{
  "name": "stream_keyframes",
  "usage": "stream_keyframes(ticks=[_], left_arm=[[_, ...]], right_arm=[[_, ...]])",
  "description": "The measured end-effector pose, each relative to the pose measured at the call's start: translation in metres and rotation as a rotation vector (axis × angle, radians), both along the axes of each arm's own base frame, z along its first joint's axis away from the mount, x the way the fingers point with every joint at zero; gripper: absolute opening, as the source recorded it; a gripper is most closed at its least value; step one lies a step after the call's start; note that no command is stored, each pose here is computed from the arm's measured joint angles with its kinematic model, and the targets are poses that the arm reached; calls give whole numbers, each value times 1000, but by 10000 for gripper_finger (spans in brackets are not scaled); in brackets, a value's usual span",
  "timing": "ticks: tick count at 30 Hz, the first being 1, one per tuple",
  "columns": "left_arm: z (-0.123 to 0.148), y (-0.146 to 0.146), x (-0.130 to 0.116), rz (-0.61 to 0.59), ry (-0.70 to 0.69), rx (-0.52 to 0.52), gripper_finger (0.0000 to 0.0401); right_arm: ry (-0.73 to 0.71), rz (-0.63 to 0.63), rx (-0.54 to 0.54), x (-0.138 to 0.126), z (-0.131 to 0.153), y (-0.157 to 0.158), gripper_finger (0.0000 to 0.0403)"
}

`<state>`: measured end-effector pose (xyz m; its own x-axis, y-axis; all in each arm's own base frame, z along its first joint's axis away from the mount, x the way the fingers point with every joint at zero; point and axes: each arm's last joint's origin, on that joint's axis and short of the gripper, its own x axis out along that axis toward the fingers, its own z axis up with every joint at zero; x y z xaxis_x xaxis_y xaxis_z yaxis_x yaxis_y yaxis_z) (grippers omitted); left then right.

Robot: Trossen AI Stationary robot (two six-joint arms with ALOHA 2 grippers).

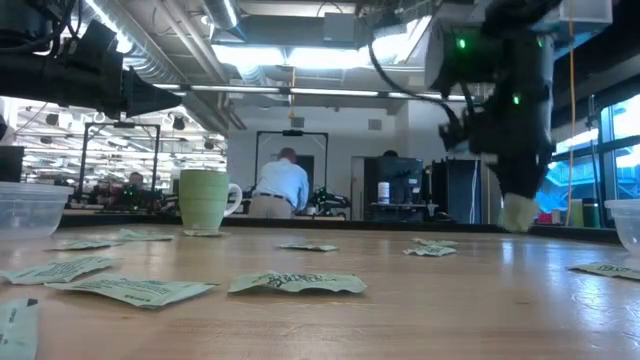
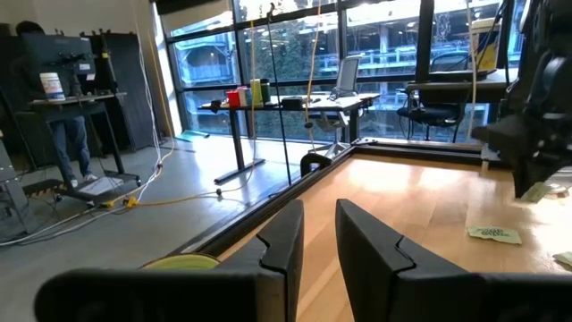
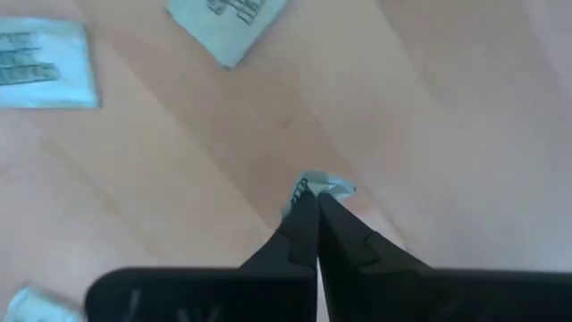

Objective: Pick and place items into bin
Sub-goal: Put the white stevia packet into the right transparent bin

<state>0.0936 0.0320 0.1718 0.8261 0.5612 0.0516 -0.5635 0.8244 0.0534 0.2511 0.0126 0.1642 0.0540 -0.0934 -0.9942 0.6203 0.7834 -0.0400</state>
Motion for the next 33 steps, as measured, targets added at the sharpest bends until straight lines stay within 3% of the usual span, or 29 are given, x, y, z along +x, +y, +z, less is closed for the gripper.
stream_keyframes(ticks=[6, 13, 22, 33], left_arm=[[0, 0, 0, 1, 0, 0, 63], [0, 0, 0, 0, 0, 0, 63], [0, 0, 0, 0, 1, 0, 63], [0, 0, 0, 0, 4, -1, 63]], right_arm=[[85, -29, -6, -4, 46, 8, 1], [188, -179, -43, -36, 79, 27, 1], [180, -365, -16, -80, 62, 43, 1], [196, -362, 49, -93, 15, 44, 1]])
